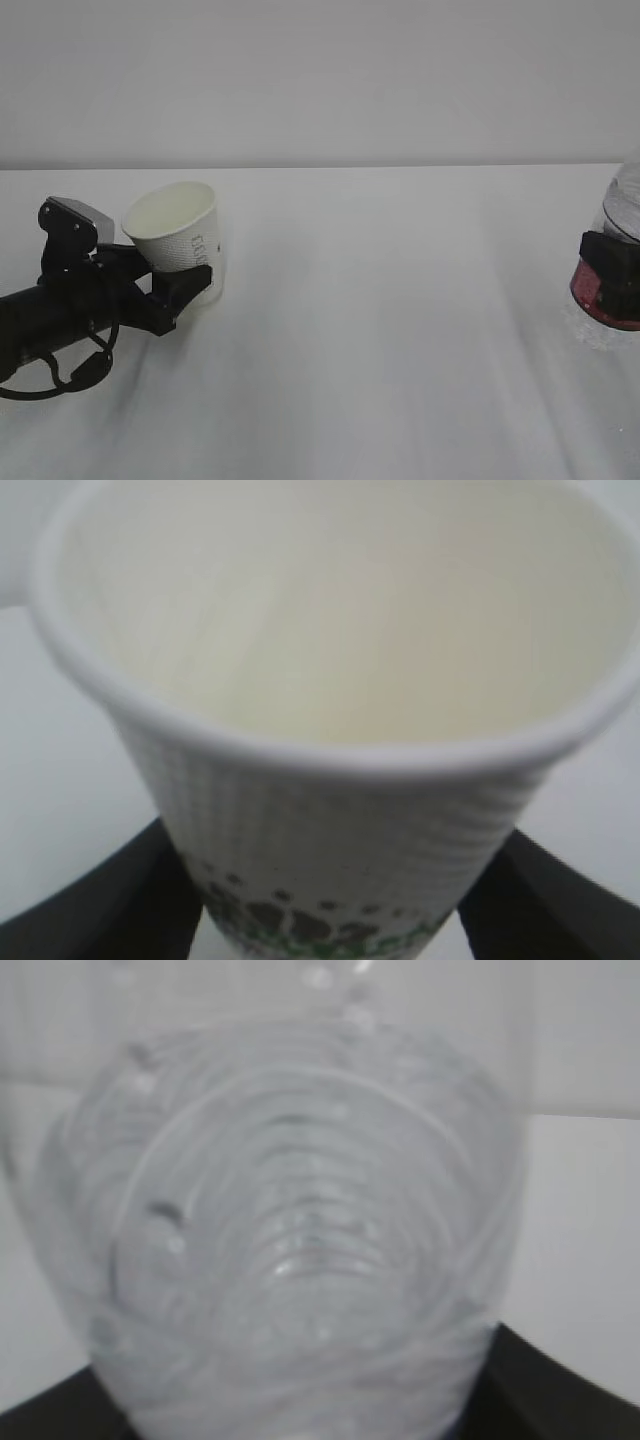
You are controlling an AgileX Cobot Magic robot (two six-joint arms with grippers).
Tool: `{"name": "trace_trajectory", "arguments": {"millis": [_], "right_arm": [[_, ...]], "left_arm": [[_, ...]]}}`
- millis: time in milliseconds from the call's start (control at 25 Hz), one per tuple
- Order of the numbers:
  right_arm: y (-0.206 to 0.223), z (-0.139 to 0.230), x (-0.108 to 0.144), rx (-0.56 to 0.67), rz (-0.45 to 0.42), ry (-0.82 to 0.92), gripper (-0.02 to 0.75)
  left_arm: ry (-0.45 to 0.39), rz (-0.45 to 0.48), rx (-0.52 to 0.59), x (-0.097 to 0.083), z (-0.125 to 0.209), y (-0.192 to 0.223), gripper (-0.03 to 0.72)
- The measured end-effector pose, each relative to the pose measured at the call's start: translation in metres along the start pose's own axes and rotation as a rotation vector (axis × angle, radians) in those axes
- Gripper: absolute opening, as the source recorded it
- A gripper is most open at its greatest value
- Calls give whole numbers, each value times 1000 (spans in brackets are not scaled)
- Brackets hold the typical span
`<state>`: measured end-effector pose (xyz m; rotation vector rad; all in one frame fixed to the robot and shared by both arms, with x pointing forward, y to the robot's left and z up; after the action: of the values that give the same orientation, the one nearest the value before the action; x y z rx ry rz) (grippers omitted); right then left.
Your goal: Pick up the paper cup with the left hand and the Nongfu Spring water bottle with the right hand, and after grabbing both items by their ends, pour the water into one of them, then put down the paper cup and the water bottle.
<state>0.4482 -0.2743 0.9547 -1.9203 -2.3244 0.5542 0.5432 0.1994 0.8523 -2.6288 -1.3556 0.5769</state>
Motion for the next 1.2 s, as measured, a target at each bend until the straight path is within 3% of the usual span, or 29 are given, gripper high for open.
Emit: {"name": "trace_trajectory", "arguments": {"millis": [960,1200], "right_arm": [[0,0,0,0,0,0,430],[0,0,0,0,0,0,430]], "left_arm": [[-20,259,88,-29,-1,-5,537],[-5,321,112,-47,4,-2,537]]}}
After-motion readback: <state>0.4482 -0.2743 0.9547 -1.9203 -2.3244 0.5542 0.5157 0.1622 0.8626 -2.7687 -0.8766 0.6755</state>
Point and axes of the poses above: a point on each arm's last joint axis where the gripper is mounted, y pointing out along that axis toward the gripper, x along the wrist's bending axis when the last joint is at zero, z = x × y, the point moved 1 cm from there along y, pointing out along that axis toward the gripper, and after that the axes turned 11 degrees about -y, right-handed, at the moved point
